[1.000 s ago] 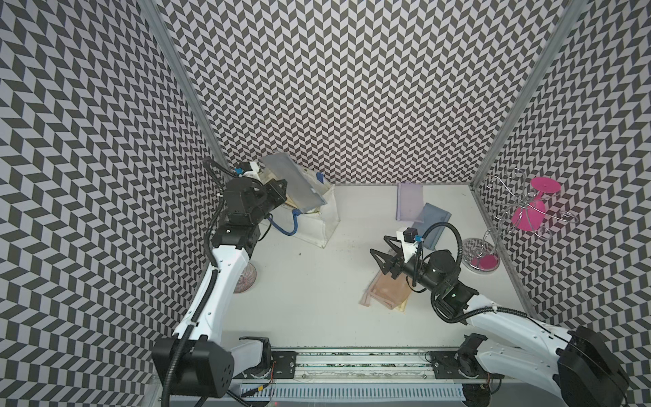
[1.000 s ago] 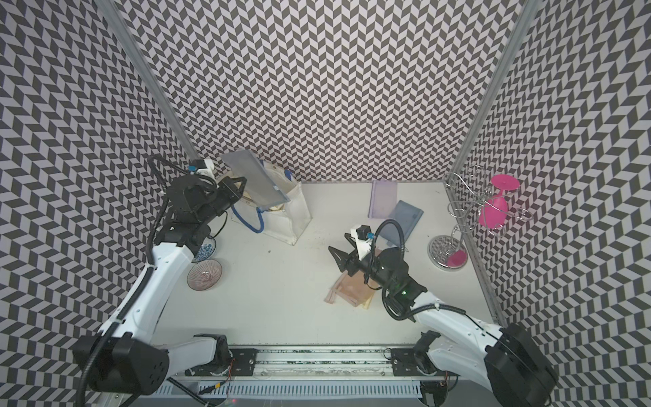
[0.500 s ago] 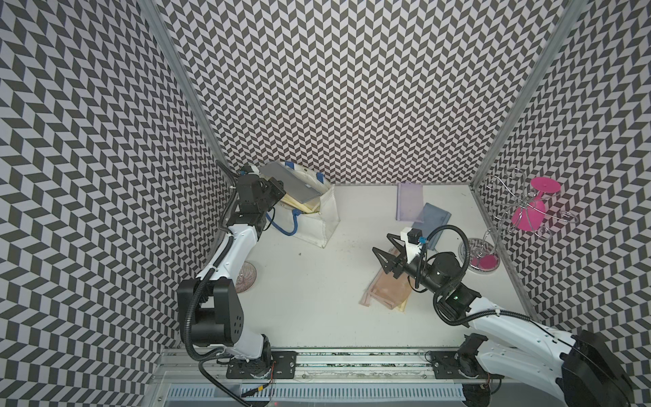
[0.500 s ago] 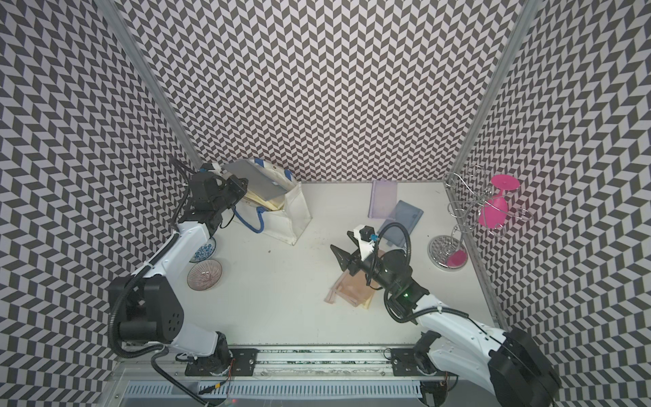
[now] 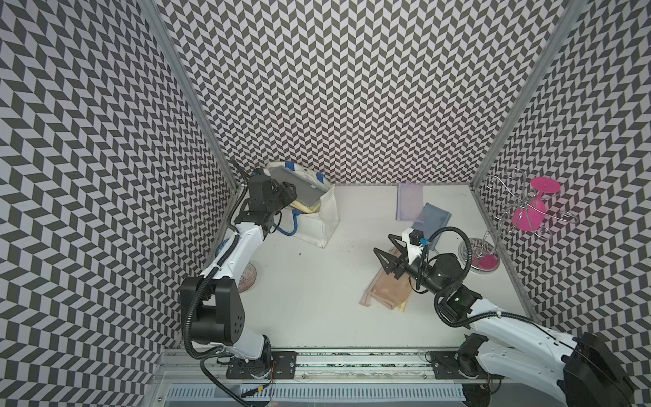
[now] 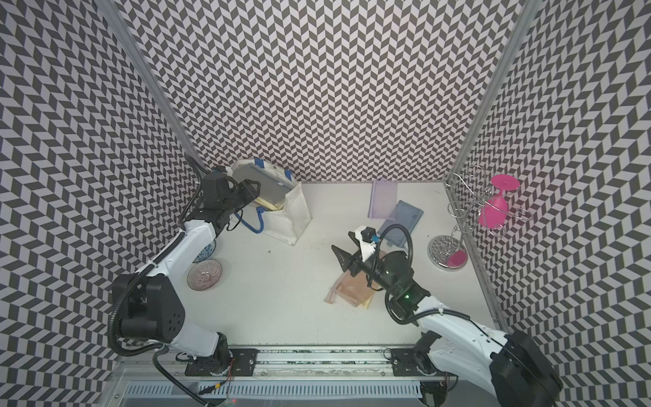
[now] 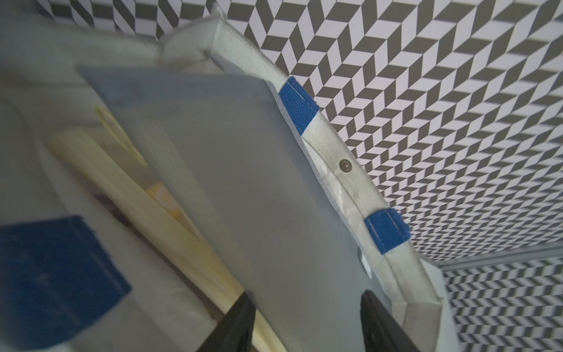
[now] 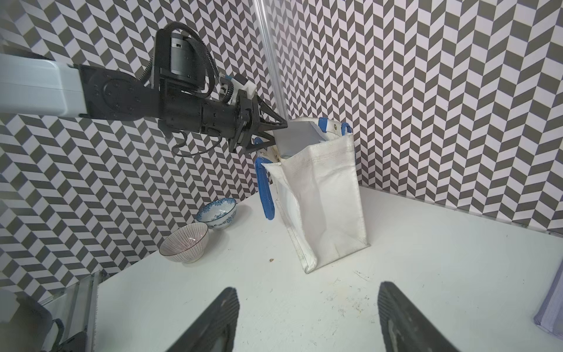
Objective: Put the pencil pouch into the canvas bag
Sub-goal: Place the pencil pouch in the canvas bag.
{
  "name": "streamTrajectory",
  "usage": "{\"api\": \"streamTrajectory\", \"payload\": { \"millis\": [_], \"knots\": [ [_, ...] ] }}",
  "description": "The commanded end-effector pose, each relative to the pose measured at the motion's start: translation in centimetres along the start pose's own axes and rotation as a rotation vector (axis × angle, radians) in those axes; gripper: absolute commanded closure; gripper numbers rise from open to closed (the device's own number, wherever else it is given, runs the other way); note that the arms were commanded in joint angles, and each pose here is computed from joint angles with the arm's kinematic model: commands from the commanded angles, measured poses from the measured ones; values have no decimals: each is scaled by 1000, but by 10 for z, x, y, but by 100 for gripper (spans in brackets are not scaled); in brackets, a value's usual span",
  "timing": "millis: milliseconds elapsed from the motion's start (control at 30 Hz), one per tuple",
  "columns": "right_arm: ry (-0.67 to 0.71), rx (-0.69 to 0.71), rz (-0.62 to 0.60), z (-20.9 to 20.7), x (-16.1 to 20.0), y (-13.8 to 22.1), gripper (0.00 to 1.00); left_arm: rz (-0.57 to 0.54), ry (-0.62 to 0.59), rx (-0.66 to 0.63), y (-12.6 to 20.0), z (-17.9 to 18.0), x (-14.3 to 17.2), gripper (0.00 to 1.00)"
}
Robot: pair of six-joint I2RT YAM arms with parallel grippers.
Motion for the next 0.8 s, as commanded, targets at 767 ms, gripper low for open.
{"api": "streamTrajectory", "payload": {
  "millis": [767],
  "knots": [
    [8, 9, -103, 2, -20, 13, 27, 219, -464, -282, -88, 17, -9, 34]
  ]
}}
Point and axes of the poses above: each gripper's point midway between its finger pads, its own y axis back along the fingers, its own z axis along the line the jaws close on, x = y × z, the point moved 2 cm from there along y, back along the fingers, and after that the axes turned 10 degrees about -y, right-handed, at the moved point
